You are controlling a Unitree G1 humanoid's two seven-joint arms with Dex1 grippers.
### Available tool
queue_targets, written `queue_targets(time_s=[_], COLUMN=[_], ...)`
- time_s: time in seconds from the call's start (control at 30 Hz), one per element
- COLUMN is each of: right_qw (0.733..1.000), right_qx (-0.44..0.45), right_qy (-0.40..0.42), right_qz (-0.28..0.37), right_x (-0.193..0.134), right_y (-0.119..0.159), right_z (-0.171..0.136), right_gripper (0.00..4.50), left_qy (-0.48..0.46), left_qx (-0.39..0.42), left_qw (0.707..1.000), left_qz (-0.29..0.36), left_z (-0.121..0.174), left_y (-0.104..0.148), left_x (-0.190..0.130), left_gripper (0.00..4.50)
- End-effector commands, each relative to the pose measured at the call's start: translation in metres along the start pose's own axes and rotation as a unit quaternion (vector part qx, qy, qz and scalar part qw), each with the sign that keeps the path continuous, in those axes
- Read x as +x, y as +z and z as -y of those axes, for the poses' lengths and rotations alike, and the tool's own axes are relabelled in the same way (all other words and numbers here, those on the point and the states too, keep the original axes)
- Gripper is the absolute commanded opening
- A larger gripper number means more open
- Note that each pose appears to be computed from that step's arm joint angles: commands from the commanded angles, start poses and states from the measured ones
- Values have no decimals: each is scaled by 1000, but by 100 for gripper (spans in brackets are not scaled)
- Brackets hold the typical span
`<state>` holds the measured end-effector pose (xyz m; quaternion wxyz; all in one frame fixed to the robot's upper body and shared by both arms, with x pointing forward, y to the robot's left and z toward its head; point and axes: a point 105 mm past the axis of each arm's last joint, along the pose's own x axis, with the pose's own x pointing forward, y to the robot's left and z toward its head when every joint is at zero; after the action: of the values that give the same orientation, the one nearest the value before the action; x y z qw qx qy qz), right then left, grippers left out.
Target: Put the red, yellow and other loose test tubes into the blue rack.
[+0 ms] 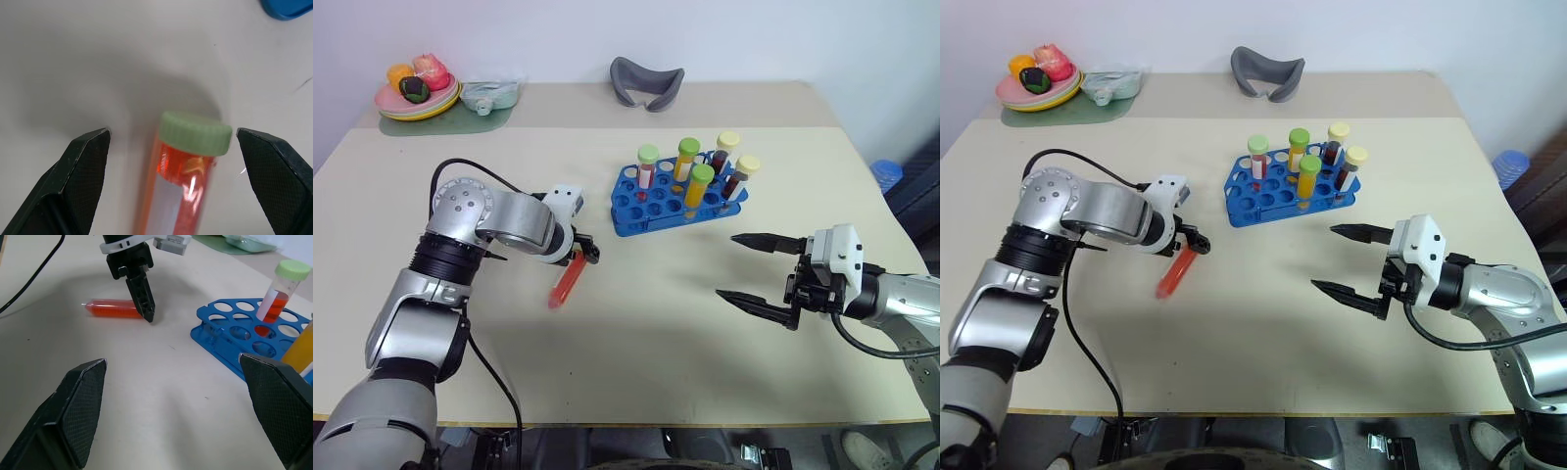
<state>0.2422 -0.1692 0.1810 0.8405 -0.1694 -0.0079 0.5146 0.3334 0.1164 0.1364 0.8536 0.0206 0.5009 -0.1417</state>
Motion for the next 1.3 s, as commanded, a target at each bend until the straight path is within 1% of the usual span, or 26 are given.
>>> queue_targets(time_s=[0.03, 0.27, 0.4, 0.6, 0.7, 0.77, 0.83, 1.0, 1.17, 1.3], right_qw=[1000, 1000, 1000, 1000, 1000, 1000, 1000, 1000, 1000, 1000], right_qx=[-18, -18, -17, -15, -16, -16, -16, -16, -15, -11], right_qy=[5, 8, 7, 5, 5, 5, 5, 5, 3, -5], right_qz=[10, 12, 11, 12, 13, 13, 13, 13, 15, 23], right_x=[-1, 2, 2, 2, 2, 2, 2, 3, 4, 5], right_y=[10, 12, 12, 12, 12, 13, 14, 14, 14, 15], right_z=[-2, -2, -2, -2, -2, -3, -2, -1, 1, 2], right_gripper=[443, 443, 443, 443, 450, 450, 450, 450, 450, 450], left_qy=[6, -13, -22, -20, -21, -22, -23, -33, -51, -73], left_qx=[9, 30, 35, 38, 37, 37, 37, 29, 9, 3], left_qw=[1000, 999, 998, 998, 998, 997, 997, 998, 998, 991], left_qz=[9, -16, -37, -52, -56, -57, -58, -46, 24, 108], left_z=[-6, -3, -5, -9, -10, -10, -9, -8, 2, 11], left_y=[8, 8, 3, 1, 1, 2, 2, 7, 26, 45], left_x=[-10, -11, -10, -11, -11, -12, -12, -15, -27, -52], left_gripper=[424, 424, 424, 424, 340, 234, 141, 141, 141, 141])
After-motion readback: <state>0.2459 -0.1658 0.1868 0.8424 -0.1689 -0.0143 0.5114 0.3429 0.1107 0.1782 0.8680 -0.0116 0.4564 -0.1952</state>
